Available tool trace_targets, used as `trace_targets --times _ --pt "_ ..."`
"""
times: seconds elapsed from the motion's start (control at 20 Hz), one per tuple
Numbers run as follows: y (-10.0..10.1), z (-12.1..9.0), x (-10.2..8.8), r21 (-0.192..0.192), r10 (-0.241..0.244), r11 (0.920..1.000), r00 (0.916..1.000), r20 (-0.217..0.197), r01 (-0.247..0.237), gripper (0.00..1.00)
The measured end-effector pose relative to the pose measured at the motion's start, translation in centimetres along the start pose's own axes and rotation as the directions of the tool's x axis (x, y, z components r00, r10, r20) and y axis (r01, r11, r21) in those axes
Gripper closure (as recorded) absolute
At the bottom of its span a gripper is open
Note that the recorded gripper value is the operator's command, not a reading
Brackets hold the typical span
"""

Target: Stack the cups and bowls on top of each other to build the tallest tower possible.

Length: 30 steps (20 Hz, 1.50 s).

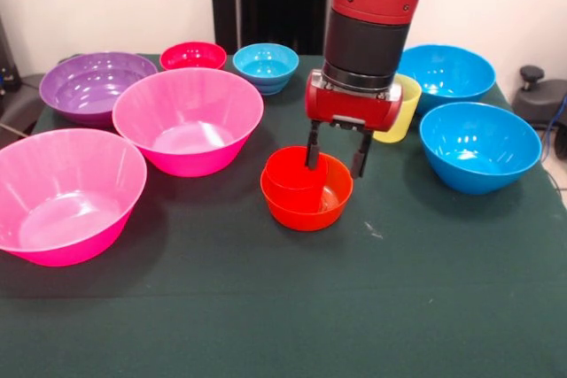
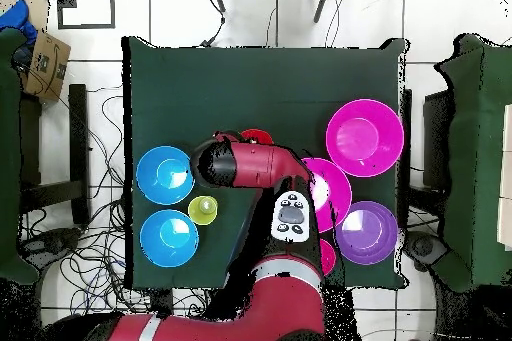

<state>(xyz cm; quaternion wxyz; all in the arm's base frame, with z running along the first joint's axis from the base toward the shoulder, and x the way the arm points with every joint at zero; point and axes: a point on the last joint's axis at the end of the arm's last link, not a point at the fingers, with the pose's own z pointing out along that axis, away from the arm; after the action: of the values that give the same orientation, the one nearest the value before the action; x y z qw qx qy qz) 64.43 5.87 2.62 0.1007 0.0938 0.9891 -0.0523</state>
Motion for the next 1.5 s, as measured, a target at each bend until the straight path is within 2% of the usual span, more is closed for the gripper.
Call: trace_targets --times 0.35,0.8,1.05,1.2,1.5 --pt "0.1 -0.1 0.1 0.003 -0.006 1.0000 1.0000 0.001 0.006 0.00" --pt "1.3 -0.3 0.4 0.001 -0.025 0.9997 0.9997 0.003 0.025 0.00" --pt "1.6 -0.6 0.6 0.002 -0.030 0.9995 0.9995 -0.013 0.030 0.00" --pt "1.3 -1.8 0.1 0.001 -0.023 0.9997 0.9995 -0.021 0.023 0.00" --pt "-0.5 -4.4 -1.4 -0.004 0.013 0.9999 0.9999 0.007 -0.013 0.00"
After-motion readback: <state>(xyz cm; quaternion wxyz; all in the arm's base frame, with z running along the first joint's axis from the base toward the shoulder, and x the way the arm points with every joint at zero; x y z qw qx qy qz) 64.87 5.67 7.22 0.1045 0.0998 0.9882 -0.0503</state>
